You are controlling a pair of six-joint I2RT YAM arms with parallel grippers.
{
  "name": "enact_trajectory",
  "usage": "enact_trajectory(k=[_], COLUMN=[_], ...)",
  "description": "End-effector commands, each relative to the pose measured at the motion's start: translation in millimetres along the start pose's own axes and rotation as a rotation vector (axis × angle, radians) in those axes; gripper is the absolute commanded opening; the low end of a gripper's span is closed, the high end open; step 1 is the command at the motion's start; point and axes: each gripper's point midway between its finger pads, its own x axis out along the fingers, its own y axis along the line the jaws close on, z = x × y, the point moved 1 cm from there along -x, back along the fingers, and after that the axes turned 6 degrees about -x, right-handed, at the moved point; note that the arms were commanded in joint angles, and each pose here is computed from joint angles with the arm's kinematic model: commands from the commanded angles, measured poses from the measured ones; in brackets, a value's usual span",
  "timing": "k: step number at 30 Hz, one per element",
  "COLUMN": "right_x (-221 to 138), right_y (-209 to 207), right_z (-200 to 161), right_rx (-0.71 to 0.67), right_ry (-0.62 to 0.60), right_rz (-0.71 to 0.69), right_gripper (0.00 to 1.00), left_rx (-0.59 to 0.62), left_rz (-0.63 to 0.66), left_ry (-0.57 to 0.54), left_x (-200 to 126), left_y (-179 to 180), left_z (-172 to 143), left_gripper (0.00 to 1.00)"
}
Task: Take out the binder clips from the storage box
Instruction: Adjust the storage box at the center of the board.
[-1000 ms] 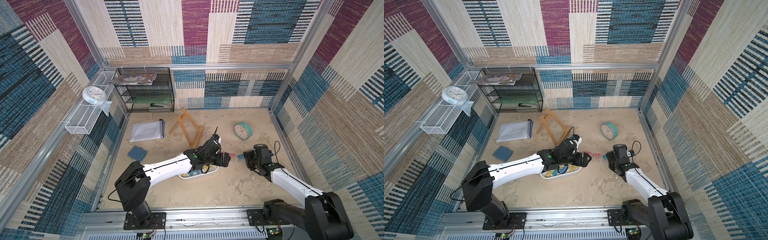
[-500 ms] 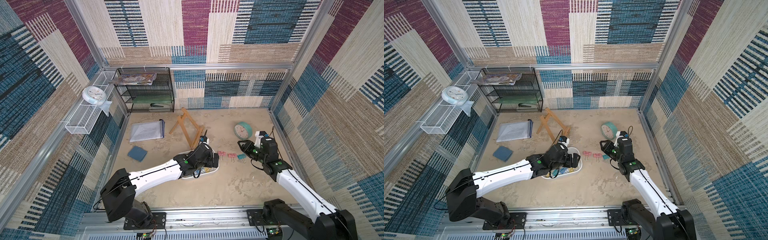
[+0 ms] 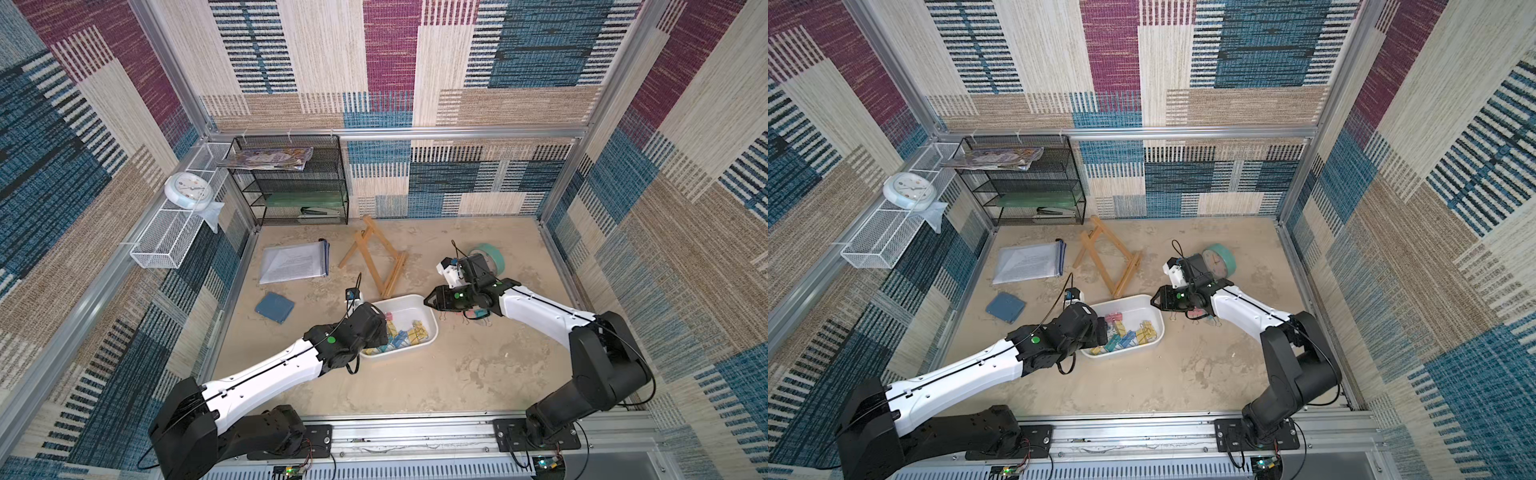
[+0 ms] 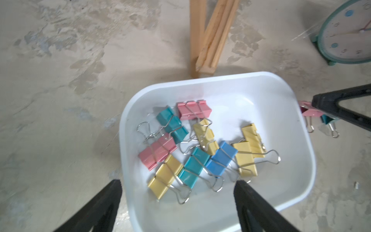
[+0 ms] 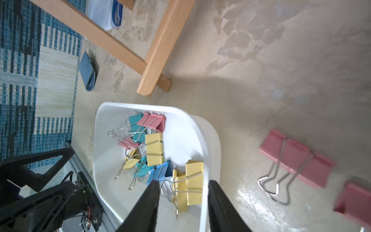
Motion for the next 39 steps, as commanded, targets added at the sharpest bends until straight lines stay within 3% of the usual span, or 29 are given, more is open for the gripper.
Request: enact_trajectory(k=[1, 8, 14, 19, 24, 32, 35, 39], right_x=[9, 15, 6, -14, -3, -6, -8, -12], right_y=[1, 8, 19, -7, -30, -16, -18, -24], right_z=[-14, -25, -20, -5, -26, -18, -16, -15], right_rx=[-0.02, 0.01, 0.029, 0.053, 0.083, 0.084, 0.085, 0.1], right_ry=[0.077, 0.098, 0.043, -0.05, 0.05, 0.02, 0.004, -0.037], right_rz=[-0.001, 0.006, 0.016, -0.191, -0.27, -0.206, -0.224, -0.246], right_gripper=[0.45, 0.45, 0.45, 0.51, 0.53, 0.54, 0.54, 0.55], left_rx=[-0.095, -0.243, -0.286, -0.272, -0.275, -0.166, -0.153, -0.063], left_rz=[0.024, -0.07, -0.195, -0.165, -0.171, -0.018, -0.089, -0.194], left_ry=[0.04, 0.135, 0.144, 0.179, 0.196, 0.111, 0.09, 0.14], left_x=[0, 21, 38, 55, 70, 43, 27, 17], left_y=[18, 16, -11, -16, -20, 5, -11, -63], left_z=[-10, -9, 18, 33, 42, 67, 72, 57], left_gripper=[0.97, 0.99, 0.99, 0.99, 0.99, 0.99, 0.9, 0.78])
